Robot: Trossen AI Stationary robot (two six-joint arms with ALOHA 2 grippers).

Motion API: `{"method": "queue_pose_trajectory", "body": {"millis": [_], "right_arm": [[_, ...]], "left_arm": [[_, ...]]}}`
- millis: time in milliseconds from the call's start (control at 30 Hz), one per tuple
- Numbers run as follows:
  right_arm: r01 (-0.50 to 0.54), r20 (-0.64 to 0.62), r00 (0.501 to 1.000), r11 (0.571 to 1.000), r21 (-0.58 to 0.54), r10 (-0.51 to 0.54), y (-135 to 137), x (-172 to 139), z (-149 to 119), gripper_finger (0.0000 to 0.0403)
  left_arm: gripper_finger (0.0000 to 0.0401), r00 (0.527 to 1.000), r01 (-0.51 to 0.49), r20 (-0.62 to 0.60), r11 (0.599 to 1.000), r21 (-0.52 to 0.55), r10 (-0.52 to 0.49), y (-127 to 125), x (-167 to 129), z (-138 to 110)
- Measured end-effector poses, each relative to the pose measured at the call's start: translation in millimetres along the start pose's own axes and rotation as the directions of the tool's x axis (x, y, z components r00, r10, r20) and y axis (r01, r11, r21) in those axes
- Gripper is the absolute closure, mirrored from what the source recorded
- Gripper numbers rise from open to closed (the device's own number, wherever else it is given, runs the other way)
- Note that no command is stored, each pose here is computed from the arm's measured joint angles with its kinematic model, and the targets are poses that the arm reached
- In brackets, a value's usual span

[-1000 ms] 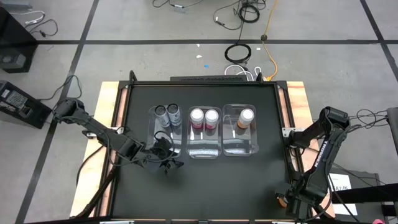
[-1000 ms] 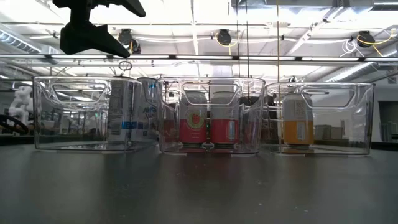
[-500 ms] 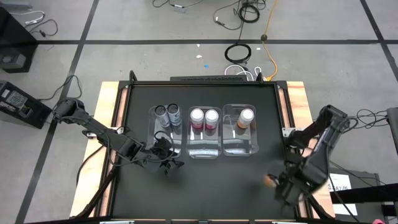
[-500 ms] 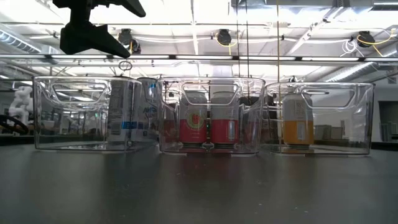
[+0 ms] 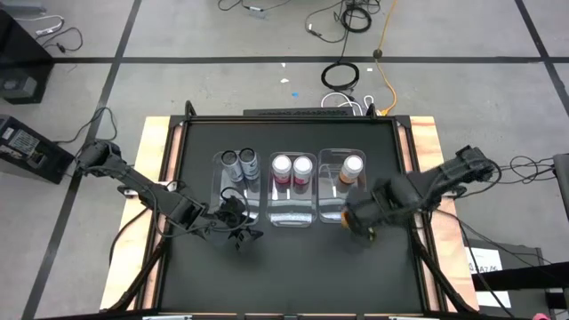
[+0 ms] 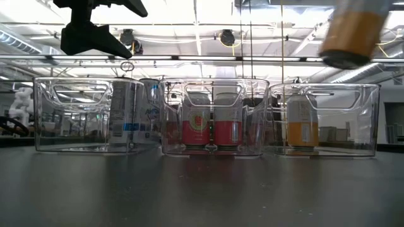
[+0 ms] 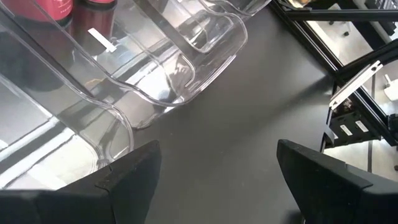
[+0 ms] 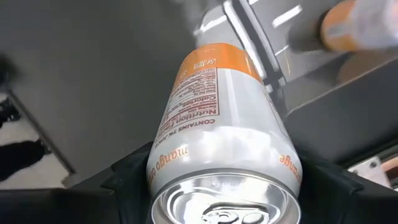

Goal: Sort soda cans
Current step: Put the orange-white soda can into the right transparent bin

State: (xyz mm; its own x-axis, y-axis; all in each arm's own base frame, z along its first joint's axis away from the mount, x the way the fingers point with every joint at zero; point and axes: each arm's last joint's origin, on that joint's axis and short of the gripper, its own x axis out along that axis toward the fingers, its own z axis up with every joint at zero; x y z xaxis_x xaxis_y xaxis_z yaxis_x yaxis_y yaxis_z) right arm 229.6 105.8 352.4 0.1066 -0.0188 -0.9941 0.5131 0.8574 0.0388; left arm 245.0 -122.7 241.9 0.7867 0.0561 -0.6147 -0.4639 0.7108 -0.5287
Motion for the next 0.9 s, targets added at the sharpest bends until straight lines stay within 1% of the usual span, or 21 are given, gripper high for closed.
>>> {"method": "queue_pose_trajectory", "body": {"millis": [100, 267, 400, 533, 700, 800, 900], "right_arm": [[0.007, 0.025, 1.0, 0.999, 0.035, -0.008, -14, -2, 19, 0.012], [0.041, 0.014, 0.999, 0.996, 0.076, -0.042, -39, 4, 50, 0.012], [0.075, -0.025, 0.997, 0.992, 0.101, -0.073, -54, 17, 74, 0.0119], [0.105, -0.102, 0.99, 0.988, 0.11, -0.094, -64, 37, 98, 0.0119], [0.139, -0.18, 0.974, 0.99, 0.0, -0.136, -70, 69, 124, 0.0119], [0.14, -0.216, 0.965, 0.988, -0.064, -0.151, -71, 87, 136, 0.0119], [0.129, -0.225, 0.962, 0.984, -0.122, -0.154, -71, 102, 146, 0.0119]], "left_arm": [[0.0073, 1.0, 0.0, 0.0, 1.0, 0.0, 0.0, 0, 0, 0], [0.0073, 1.0, 0.0, -0.001, 1.0, 0.0, 0.0, 0, 0, 0], [0.0073, 1.0, 0.0, -0.001, 1.0, 0.001, 0.0, 0, 0, 0], [0.0073, 1.0, -0.002, -0.002, 1.0, 0.002, 0.002, 0, 0, 0], [0.0073, 1.0, -0.003, -0.003, 1.0, 0.002, 0.003, 0, 0, 0], [0.0073, 1.0, -0.003, -0.002, 1.0, 0.003, 0.003, 0, 0, 0], [0.0073, 1.0, -0.003, -0.002, 1.0, 0.003, 0.003, 0, 0, 0]]}}
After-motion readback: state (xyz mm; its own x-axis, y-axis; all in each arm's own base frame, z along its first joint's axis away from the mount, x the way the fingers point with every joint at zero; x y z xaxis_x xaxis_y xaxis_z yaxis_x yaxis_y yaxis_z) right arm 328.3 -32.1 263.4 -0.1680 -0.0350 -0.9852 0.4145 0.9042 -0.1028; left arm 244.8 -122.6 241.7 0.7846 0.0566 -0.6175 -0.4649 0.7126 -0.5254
